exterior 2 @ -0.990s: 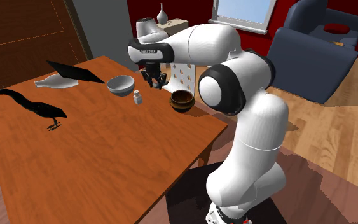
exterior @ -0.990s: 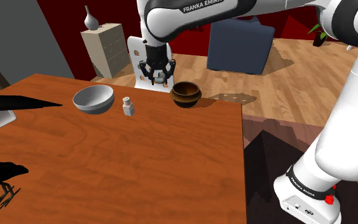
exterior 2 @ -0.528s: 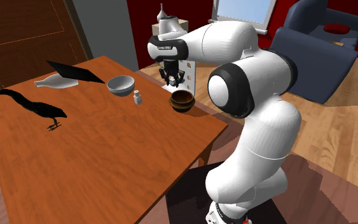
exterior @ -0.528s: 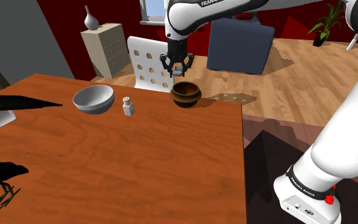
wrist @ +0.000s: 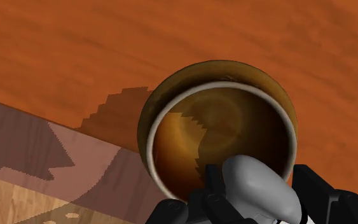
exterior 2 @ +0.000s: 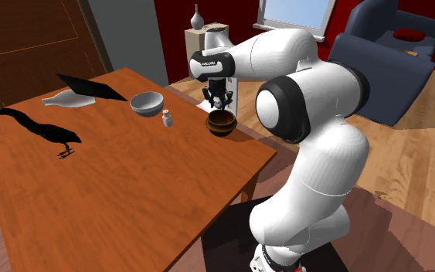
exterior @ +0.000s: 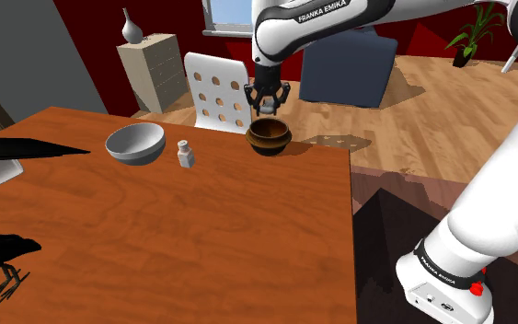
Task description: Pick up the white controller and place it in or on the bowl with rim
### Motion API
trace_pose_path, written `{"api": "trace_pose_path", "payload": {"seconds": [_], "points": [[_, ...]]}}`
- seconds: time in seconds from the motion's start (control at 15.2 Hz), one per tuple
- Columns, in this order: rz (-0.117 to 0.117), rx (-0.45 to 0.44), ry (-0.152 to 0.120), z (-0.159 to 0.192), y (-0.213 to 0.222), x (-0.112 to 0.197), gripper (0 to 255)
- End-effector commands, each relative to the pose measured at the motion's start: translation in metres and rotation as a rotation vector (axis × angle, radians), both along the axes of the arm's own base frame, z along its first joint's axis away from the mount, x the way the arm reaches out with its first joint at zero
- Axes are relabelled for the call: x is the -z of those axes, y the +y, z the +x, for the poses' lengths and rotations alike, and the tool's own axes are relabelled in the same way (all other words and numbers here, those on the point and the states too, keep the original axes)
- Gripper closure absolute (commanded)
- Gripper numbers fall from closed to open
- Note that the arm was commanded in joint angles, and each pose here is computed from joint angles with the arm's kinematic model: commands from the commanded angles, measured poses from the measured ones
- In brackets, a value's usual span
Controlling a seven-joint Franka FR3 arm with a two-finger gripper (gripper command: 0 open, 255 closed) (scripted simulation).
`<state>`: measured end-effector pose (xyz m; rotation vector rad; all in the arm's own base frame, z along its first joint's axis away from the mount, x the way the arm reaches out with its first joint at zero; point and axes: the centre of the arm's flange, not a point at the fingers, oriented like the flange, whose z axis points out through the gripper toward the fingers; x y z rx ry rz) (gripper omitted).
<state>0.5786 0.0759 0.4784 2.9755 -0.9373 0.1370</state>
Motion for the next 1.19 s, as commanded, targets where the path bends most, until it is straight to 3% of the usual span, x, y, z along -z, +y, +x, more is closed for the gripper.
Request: {"api": "trace_pose_path", "payload": {"seconds": [0.0,0.46,0.99,1.06,1.12], "points": [[0.000,0.000,-0.001,0.000,0.000,0.010,255],[0.000,0.000,-0.001,0.000,0.000,0.049,255],[0.000,0.000,-0.001,0.000,0.000,0.049,255],[0.000,0.000,-0.001,0.000,0.000,0.049,0],[0.000,0.000,-0.001,0.000,0.000,0.049,0]]}}
